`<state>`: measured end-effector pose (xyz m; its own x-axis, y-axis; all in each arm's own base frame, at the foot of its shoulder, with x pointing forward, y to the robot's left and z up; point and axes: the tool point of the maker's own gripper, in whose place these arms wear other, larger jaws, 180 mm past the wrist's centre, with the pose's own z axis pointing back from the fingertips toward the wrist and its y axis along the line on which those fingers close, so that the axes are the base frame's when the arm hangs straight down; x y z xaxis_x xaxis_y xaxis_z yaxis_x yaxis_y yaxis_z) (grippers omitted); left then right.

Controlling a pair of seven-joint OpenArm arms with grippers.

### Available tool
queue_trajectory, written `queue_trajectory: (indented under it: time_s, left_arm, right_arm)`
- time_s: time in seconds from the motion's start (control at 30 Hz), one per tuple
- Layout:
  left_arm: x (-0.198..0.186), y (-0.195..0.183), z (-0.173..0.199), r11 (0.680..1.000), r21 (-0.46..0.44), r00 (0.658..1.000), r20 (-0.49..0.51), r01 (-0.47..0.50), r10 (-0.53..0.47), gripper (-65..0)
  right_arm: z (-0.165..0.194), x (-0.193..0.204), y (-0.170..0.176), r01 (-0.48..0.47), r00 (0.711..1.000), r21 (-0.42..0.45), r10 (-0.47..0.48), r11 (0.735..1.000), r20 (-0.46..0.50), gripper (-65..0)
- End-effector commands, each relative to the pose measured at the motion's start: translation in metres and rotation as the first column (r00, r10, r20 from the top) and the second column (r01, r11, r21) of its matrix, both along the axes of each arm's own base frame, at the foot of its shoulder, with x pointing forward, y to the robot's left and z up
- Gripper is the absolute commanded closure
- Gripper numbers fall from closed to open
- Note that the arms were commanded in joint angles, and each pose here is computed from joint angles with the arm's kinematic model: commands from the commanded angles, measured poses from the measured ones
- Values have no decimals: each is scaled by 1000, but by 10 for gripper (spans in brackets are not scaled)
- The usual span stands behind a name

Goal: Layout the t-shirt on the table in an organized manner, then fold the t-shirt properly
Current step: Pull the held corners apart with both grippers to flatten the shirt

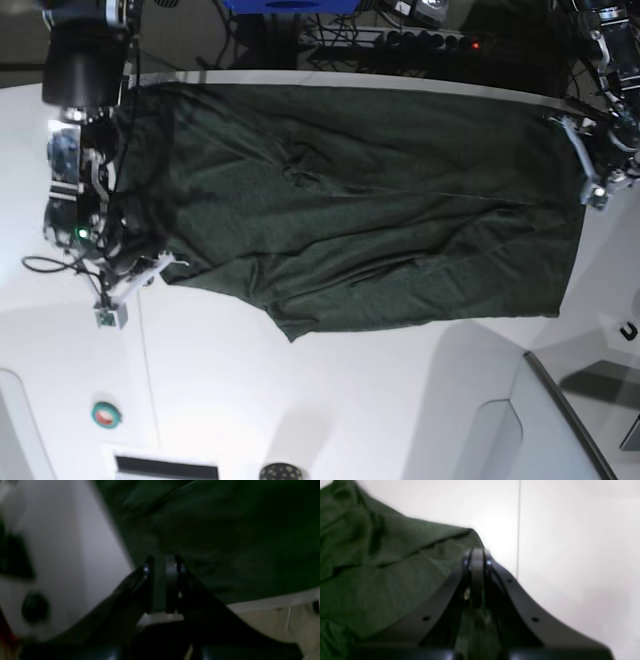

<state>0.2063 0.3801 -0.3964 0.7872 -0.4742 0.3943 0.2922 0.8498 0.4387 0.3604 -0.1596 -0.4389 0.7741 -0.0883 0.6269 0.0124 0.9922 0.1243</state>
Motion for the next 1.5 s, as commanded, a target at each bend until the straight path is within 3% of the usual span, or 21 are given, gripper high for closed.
queue_trajectory:
  time_s: [0.0, 0.23, 0.4, 0.63, 1.03, 1.23, 1.47]
  left_arm:
    - [11, 14, 21, 999, 27, 998, 68, -20, 19, -69]
    - [-10, 41, 28, 994, 49, 993, 72, -102, 98, -69]
    - [-19, 47, 16, 990, 27, 989, 47, -139, 138, -69]
    - [-19, 47, 14, 990, 23, 989, 43, -141, 140, -69]
    - [-25, 47, 4, 988, 7, 988, 19, -152, 151, -69]
    - [-26, 34, -4, 988, -24, 988, 19, -156, 156, -69]
    - [-24, 16, -5, 987, -51, 987, 42, -150, 152, -69]
  right_arm:
    - [15, 22, -1, 3, 998, 4, -3, 1000, 60, -6]
    - [12, 37, 6, -3, 999, 27, 2, 1000, 46, -6]
    - [0, 35, 34, -115, 993, 10, 115, 993, 10, -6]
    - [-24, 42, 34, -95, 995, 32, 95, 995, -3, -6]
    - [-50, 45, -28, -7, 999, -22, 6, 1000, -37, -6]
    - [-49, 45, -32, -5, 999, -28, 4, 1000, -34, -6]
    - [-5, 58, -26, -37, 991, -58, 44, 998, 129, -6]
